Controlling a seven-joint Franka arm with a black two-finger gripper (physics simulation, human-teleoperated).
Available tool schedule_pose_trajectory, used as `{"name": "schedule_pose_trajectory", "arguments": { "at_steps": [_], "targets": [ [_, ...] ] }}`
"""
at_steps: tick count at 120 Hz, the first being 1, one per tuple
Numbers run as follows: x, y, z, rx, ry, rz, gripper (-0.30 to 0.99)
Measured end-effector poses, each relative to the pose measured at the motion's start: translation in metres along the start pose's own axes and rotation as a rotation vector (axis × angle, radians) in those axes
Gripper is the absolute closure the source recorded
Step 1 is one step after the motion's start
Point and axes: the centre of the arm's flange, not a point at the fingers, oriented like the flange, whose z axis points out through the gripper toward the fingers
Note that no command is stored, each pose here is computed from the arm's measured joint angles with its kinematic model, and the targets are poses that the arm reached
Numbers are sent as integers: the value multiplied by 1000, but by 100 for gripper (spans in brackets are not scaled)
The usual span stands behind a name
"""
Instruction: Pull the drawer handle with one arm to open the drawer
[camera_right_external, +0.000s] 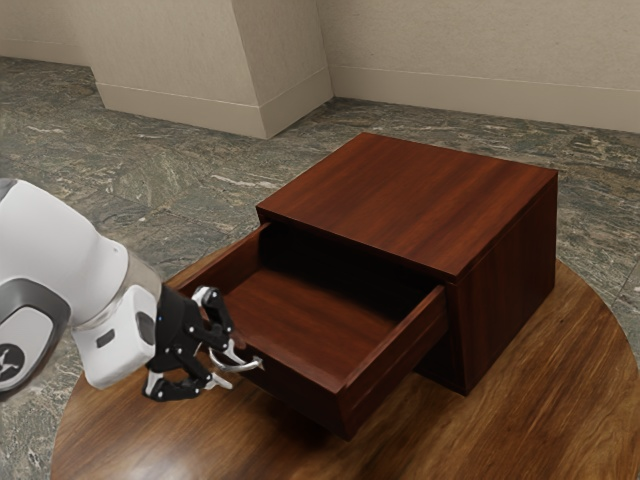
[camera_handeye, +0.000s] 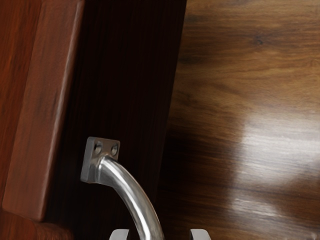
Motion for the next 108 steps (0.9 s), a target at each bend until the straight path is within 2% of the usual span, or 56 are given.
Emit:
{"name": "schedule_pose_trajectory", "arguments": {
  "at_steps": [26,40,54,73,88,108],
  "targets": [
    [5,-4,-27,-18,21,-6,46],
    [17,-43,-79,-18,29,-5,42],
    [22,-109,-88,-126,-10,-27,36],
    [22,-182,-65,-285,-84,-58,18],
    [13,-198,-51,-371,-128,-96,10],
    [5,-193,-50,-431,-160,-181,4]
  ]
}}
